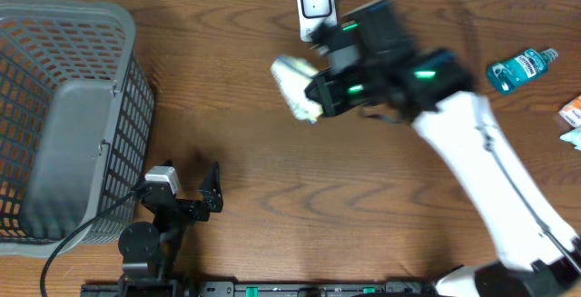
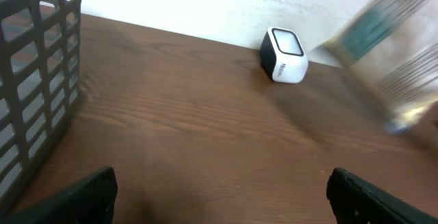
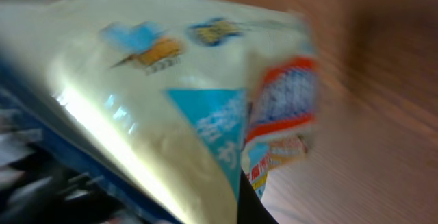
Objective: Scan the item barcode
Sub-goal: 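Lift the snack bag and swing it toward the right, then drop the snack bag flat on the table, right of center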
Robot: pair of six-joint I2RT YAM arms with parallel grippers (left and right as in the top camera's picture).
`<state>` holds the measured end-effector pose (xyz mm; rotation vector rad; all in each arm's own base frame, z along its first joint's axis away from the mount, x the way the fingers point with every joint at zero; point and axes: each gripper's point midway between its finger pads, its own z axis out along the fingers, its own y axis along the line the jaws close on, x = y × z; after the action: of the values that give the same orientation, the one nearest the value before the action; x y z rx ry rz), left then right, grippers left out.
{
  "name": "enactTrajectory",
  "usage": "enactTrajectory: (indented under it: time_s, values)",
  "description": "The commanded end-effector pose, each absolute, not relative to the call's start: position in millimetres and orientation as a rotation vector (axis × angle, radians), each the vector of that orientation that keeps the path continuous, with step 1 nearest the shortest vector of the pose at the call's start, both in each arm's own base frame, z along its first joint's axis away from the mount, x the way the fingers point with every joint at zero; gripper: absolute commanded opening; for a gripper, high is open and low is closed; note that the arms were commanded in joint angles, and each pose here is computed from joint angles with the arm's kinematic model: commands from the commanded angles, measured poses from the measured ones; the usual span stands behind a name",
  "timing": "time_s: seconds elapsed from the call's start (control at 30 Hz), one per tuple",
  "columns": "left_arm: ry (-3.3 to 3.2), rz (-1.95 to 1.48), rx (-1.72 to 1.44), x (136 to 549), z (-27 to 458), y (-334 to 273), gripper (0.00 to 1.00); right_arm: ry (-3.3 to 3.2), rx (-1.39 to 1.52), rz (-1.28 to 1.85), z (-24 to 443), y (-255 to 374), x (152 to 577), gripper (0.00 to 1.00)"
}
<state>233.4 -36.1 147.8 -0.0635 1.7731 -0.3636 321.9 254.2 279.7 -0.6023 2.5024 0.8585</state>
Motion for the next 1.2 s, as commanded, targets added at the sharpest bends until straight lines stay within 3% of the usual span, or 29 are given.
enactTrajectory:
  time_s: [0.0,0.33,0.7,1.17]
  values:
    - [1.805,-0.369,-0.050,232,135,-39,0.98,2.403,-0.724,1.351,296,264,299,0.01]
    - [1.805,-0.370,-0.050,232,135,-39,0.98,2.413,-0.568,1.897,222,266,306,0.01]
    - [1.805,-0.370,-0.050,232,135,-39,0.98,2.327,-0.599,1.943,214,259,313,0.01]
    - [1.805,-0.369,-0.050,232,135,-39,0.98,2.258,-0.586,2.070,182,252,291,0.01]
